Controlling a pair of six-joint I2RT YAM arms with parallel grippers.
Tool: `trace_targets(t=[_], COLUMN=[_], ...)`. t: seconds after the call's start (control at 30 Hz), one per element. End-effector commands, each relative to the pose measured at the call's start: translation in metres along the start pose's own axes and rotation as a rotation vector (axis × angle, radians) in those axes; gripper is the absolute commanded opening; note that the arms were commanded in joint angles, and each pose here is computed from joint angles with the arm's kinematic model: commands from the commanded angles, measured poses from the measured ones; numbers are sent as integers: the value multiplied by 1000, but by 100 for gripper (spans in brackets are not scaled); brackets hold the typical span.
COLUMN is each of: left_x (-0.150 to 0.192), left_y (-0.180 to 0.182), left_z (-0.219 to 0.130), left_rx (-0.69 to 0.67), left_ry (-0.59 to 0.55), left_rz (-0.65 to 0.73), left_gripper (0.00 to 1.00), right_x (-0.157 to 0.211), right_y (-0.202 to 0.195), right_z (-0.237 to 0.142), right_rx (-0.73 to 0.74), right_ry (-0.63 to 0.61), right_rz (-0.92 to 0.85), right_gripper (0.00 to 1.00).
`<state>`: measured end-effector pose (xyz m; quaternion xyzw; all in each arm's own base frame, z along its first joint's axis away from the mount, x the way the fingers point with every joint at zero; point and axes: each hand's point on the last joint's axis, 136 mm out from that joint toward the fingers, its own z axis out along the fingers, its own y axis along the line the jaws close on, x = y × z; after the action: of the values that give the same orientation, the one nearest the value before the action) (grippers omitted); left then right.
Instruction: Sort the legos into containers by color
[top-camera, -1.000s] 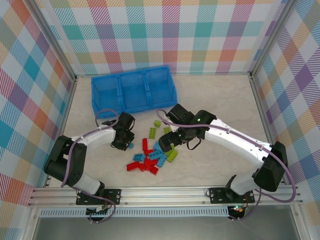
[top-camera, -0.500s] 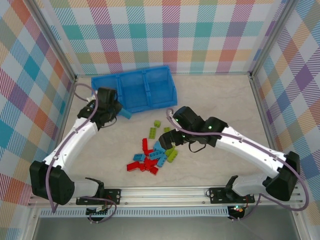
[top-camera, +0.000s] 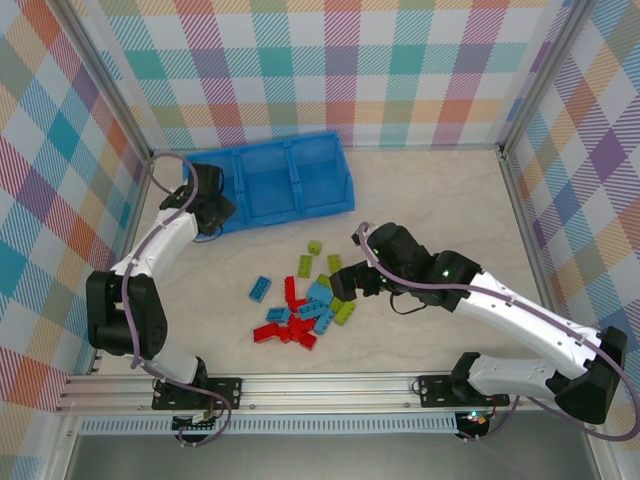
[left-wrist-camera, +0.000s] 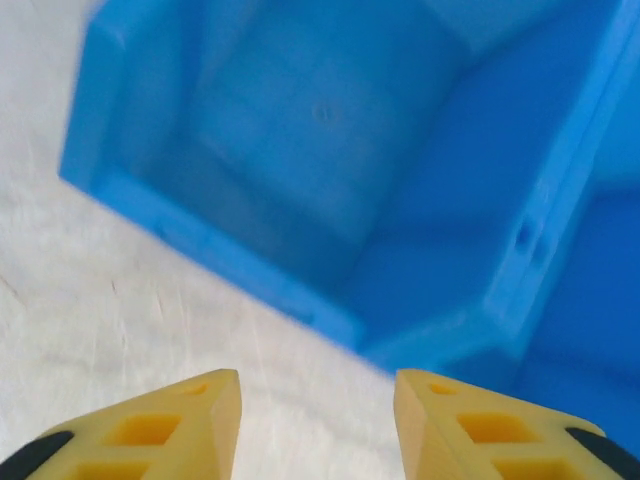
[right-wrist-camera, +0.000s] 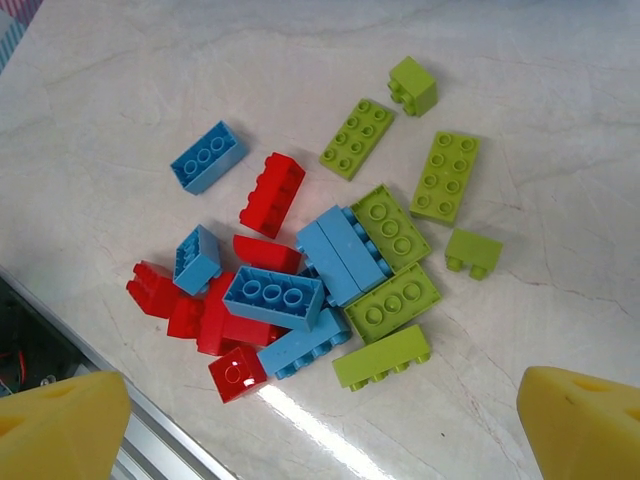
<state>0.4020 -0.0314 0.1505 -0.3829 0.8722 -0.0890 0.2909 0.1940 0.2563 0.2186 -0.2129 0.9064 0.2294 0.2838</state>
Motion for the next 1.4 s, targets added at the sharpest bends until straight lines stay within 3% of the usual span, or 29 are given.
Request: trace_targets(t=[0.0,0.13,0.23,0.33,0.5,0.63,0.97,1.23,1.37], left_x=[61,135,173,187,203,202,203,208,191], left_y=[-4,29,57,77,80,79,57,56,39], left_z=[-31,-43,-40,-32,-18,-2,20,22,1], left_rx=[48,-59,-127,-163,-167,-194,-134,-118,-68], left_ry=[152,272,344,364,420,397,361,386,321], left_rz=[149,432,558,654,783,836,855,845,823], left_gripper=[54,68,79,83,94,95,64,28,23], right_x=[7,3,1,0,2,2,8,16,24], right_y=[-3,3,7,9,10,9,10,18,30], right_z=[9,18,25,29,30,28,32,36,35], right_rx=[21,-3,-10,-16,-21,-17,-22,-66,-122], right_ry=[29,30,46,61,66,61,98,144,179], right_rz=[19,-1,-11,-9,3,4,12,42,35], right_gripper=[100,100,100,100,100,99,100,100,100])
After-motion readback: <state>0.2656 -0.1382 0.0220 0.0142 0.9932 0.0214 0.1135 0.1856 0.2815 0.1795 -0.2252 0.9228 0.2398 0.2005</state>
